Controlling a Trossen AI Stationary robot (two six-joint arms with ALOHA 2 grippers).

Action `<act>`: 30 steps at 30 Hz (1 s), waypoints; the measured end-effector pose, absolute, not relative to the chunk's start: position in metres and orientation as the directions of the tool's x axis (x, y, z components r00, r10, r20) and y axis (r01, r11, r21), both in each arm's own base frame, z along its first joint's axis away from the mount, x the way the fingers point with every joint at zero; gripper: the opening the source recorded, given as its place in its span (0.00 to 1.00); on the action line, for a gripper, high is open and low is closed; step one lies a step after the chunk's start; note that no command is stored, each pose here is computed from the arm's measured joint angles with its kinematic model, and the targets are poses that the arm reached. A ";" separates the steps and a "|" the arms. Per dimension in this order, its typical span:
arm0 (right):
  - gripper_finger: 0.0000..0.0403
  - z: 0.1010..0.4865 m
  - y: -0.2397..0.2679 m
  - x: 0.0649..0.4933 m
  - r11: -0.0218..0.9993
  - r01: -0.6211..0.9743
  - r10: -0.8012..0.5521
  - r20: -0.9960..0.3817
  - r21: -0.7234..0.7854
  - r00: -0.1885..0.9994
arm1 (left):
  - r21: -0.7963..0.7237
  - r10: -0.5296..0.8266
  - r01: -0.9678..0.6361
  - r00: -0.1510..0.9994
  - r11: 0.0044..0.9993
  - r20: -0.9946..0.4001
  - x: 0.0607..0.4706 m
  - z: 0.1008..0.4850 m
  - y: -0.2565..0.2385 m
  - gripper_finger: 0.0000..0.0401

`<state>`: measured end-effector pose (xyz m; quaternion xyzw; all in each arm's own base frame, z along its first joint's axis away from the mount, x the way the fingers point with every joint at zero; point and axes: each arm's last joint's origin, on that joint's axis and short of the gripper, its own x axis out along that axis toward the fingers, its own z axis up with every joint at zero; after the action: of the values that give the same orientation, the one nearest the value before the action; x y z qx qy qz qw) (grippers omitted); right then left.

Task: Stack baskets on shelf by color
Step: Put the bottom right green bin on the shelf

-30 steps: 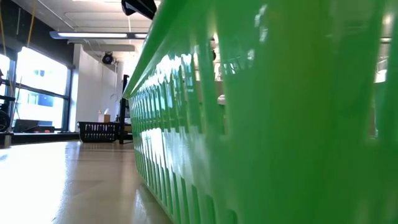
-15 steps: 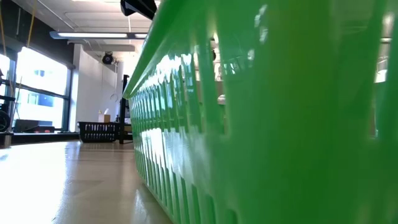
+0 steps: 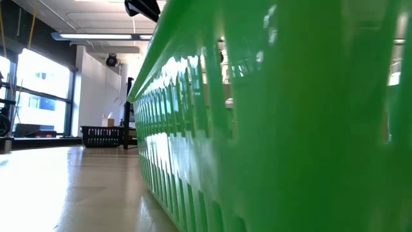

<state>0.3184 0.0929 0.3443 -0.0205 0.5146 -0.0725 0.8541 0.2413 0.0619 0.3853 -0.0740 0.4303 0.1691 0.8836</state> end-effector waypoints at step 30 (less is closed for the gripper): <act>0.00 0.277 -0.063 0.325 0.911 0.003 -0.401 -0.886 -0.411 0.234 | 0.017 0.236 -0.361 0.573 0.933 -0.785 0.241 0.385 0.062 0.31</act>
<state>0.3253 -0.0628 0.2772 -0.1645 0.6046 -0.1312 0.7682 0.2413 0.0619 0.3854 -0.0723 0.4302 0.1688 0.8838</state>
